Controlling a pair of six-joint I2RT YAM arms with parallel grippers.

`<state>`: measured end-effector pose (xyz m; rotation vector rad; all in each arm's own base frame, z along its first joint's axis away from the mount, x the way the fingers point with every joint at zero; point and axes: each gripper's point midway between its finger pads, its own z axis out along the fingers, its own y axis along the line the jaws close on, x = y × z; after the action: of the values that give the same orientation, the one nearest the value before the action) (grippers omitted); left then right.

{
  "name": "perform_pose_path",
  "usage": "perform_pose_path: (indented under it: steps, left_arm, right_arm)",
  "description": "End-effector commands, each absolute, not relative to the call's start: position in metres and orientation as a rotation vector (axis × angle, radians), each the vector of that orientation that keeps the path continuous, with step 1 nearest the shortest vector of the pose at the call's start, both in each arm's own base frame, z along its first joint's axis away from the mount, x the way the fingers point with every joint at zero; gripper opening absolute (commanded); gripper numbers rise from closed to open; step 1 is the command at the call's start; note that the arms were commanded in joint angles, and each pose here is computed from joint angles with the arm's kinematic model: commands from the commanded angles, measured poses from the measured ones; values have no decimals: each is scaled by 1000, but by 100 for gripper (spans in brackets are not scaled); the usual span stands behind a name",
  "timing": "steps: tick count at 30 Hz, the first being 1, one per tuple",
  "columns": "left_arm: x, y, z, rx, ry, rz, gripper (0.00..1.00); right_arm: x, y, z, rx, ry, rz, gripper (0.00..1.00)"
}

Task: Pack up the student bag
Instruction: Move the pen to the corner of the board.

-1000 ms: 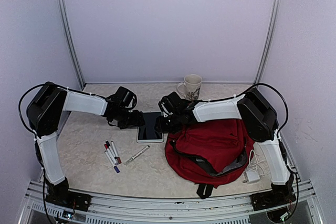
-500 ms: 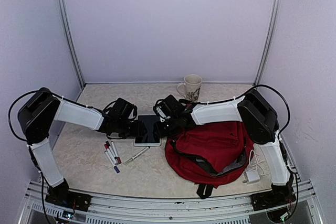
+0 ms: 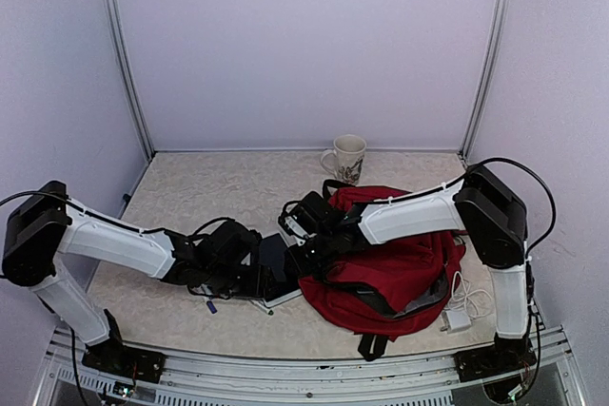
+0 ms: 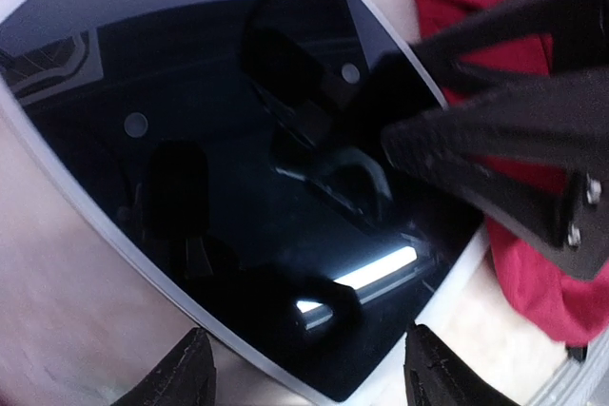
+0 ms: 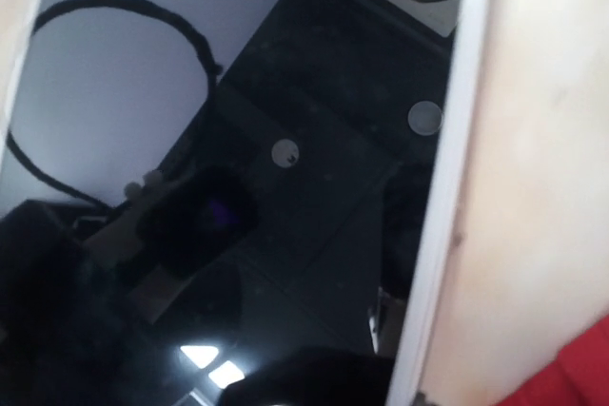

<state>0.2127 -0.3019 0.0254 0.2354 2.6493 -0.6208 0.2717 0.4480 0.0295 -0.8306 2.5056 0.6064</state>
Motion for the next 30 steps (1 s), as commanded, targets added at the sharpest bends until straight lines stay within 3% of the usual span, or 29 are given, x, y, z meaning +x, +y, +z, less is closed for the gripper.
perform_pose_path:
  steps: [1,7,15,22,30]
  left_arm:
    - [137,-299,-3,327,2903,-664,66]
    - [135,-294,31,331,2850,-663,71]
    - [200,-269,66,272,2736,-537,79]
    - [268,-244,64,139,2670,-490,79]
    - [296,-254,37,223,2702,-401,76]
  right_arm:
    - [186,475,44,-1109,2479,840,42]
    - [172,461,56,-1116,2480,843,43]
    - [189,438,99,-1035,2415,629,45]
    - [135,424,81,-1089,2522,679,46]
    - [88,412,49,-1092,2669,765,44]
